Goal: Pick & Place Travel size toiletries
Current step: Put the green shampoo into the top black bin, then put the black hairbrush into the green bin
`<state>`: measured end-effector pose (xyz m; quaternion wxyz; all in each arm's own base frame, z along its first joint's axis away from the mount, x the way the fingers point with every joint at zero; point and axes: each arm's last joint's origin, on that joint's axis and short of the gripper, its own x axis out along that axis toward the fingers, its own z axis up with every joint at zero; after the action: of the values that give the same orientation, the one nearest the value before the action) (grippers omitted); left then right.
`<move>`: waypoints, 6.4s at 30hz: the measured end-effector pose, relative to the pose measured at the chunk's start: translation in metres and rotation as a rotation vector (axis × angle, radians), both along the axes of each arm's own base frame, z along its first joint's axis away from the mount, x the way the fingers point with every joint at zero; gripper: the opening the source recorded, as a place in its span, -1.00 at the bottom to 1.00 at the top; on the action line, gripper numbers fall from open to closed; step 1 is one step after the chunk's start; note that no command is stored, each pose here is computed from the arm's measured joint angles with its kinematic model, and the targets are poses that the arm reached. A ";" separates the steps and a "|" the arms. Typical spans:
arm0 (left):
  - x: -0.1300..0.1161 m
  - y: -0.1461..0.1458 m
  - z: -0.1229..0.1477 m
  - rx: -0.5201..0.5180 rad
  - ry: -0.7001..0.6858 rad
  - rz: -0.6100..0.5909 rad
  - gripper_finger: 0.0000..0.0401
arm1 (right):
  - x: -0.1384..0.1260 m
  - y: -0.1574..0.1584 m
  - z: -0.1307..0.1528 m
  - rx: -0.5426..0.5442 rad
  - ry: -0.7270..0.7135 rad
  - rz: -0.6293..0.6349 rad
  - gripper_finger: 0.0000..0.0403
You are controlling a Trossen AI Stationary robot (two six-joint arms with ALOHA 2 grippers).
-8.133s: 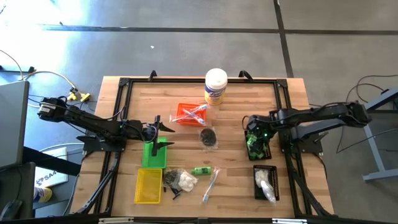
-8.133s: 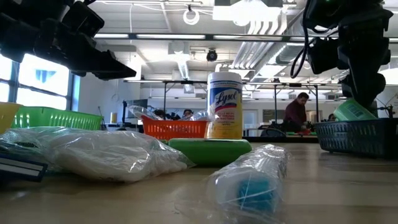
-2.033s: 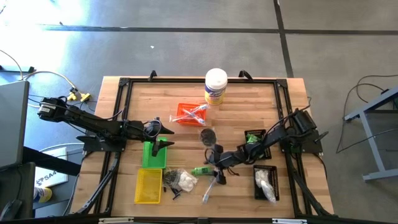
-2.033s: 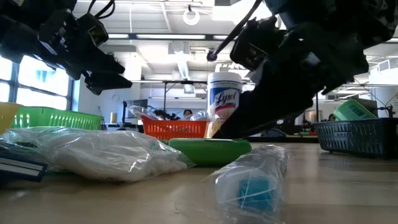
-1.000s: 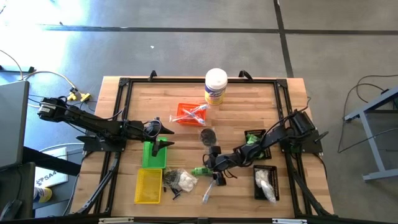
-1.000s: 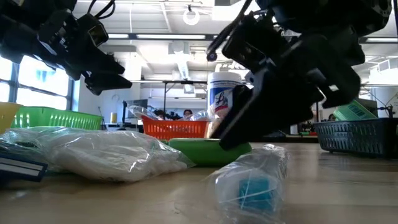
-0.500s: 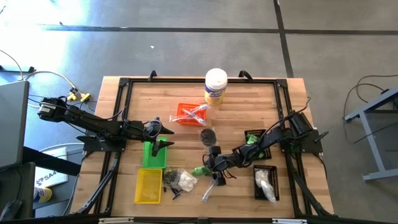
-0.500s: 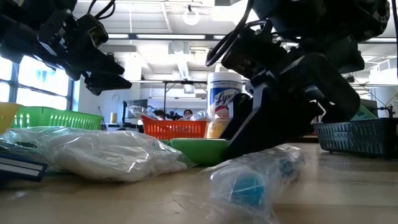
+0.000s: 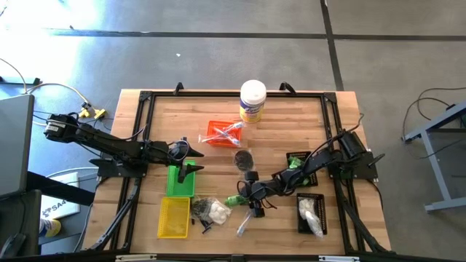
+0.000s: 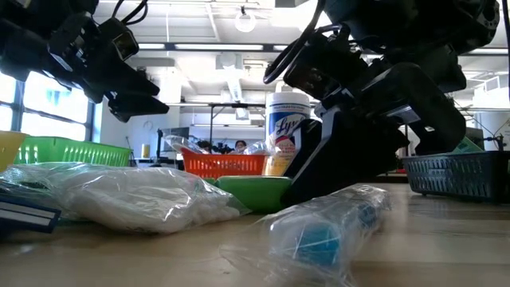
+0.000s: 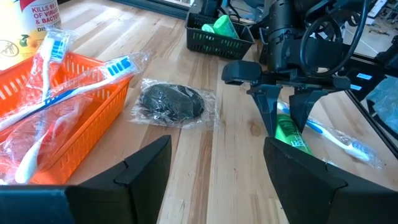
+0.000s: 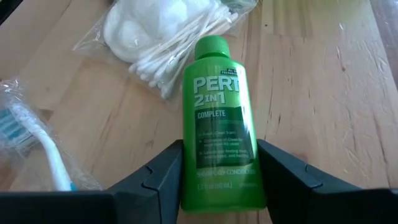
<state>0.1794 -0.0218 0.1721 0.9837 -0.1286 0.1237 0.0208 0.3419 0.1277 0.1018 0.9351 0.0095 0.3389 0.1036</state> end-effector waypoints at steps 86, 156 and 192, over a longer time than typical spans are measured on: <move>-0.001 0.000 -0.003 -0.046 0.029 0.014 0.24 | -0.198 -0.084 0.099 0.332 0.619 -1.223 -0.18; -0.001 0.000 -0.005 -0.039 0.051 0.014 0.24 | -0.130 -0.101 0.175 0.044 -0.402 -0.456 -0.23; -0.002 0.001 -0.007 -0.033 0.073 0.024 0.24 | -0.087 -0.165 0.176 -0.200 -0.667 -0.630 -0.23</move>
<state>0.1774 -0.0211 0.1652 0.9760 -0.1452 0.1583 0.0355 0.2552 -0.0376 0.2780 0.9751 -0.0122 0.0089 -0.2213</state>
